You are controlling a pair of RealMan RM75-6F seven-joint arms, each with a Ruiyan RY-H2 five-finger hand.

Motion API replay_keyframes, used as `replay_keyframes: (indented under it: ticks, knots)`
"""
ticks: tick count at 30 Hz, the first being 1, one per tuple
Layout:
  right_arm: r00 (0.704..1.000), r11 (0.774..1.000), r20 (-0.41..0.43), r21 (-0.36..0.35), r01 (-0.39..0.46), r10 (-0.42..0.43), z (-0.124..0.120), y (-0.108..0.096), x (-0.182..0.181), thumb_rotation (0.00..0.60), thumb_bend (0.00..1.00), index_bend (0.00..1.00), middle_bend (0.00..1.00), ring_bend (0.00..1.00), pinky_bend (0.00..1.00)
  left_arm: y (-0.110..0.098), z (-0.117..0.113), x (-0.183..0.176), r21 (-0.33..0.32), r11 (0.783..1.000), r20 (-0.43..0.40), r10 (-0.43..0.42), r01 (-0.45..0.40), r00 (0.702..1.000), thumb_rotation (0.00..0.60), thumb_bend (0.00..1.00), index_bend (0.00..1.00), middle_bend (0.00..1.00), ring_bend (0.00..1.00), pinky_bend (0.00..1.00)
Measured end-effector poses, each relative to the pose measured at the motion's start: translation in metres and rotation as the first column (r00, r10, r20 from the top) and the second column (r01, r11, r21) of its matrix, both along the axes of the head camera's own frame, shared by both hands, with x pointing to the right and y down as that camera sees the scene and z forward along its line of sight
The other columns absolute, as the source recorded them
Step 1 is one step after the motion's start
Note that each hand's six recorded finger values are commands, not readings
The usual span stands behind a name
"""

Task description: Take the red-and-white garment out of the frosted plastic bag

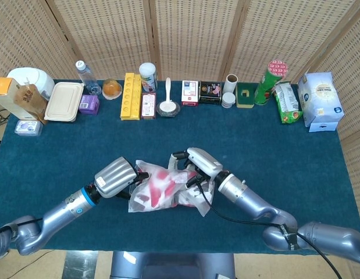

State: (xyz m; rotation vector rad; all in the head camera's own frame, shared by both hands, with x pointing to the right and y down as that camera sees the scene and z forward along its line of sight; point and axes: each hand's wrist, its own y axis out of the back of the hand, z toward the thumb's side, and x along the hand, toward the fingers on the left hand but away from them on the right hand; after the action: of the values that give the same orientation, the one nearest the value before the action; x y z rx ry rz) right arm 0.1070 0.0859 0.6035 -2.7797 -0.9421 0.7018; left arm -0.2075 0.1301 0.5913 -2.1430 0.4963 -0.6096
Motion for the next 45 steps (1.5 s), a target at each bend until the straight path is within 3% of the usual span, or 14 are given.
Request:
replay_keyframes:
  ticks: [7,13,18,22,26,32,45]
  knots:
    - [0.998,0.998,-0.014,-0.031,-0.063,0.062,0.008,-0.009,0.010,0.600,0.18,0.85,0.92,1.00,1.00,-0.005,0.002,-0.007,0.030,0.999,0.033,-0.012,0.011,0.999,0.489,0.27,0.51,1.00,0.91,0.86]
    - [0.996,0.995,-0.002,-0.061,-0.084,0.084,0.009,-0.010,0.013,0.600,0.18,0.85,0.92,1.00,1.00,-0.010,0.001,-0.011,0.080,0.996,0.028,-0.033,0.031,0.999,0.503,0.23,0.51,1.00,0.91,0.86]
    - [0.993,0.991,0.035,-0.075,-0.113,0.116,0.004,-0.015,0.010,0.600,0.18,0.85,0.92,1.00,1.00,-0.010,0.005,-0.008,0.045,0.998,0.027,-0.036,0.035,0.999,0.508,0.23,0.51,1.00,0.91,0.86]
    - [0.986,0.985,0.060,-0.087,-0.150,0.155,0.000,-0.024,0.009,0.600,0.18,0.85,0.92,1.00,1.00,-0.011,0.006,-0.004,0.016,0.999,0.023,-0.042,0.041,0.999,0.509,0.29,0.52,1.00,0.91,0.86]
    - [0.978,0.978,0.077,-0.096,-0.184,0.192,-0.006,-0.032,0.011,0.600,0.18,0.85,0.92,1.00,1.00,-0.016,0.005,0.000,-0.002,0.998,0.012,-0.060,0.060,0.998,0.596,0.39,0.68,1.00,0.91,0.86]
    - [0.973,0.972,0.071,-0.108,-0.210,0.219,-0.005,-0.035,0.016,0.600,0.17,0.85,0.92,1.00,1.00,-0.022,0.005,0.005,-0.013,0.997,0.001,-0.070,0.070,0.998,0.600,0.48,0.80,1.00,0.93,0.86]
    - [0.966,0.952,0.031,-0.178,-0.247,0.257,0.013,-0.027,0.025,0.600,0.17,0.85,0.92,1.00,1.00,-0.035,0.007,-0.009,-0.089,0.986,-0.007,-0.141,0.140,0.990,0.600,0.51,0.83,1.00,0.95,0.87]
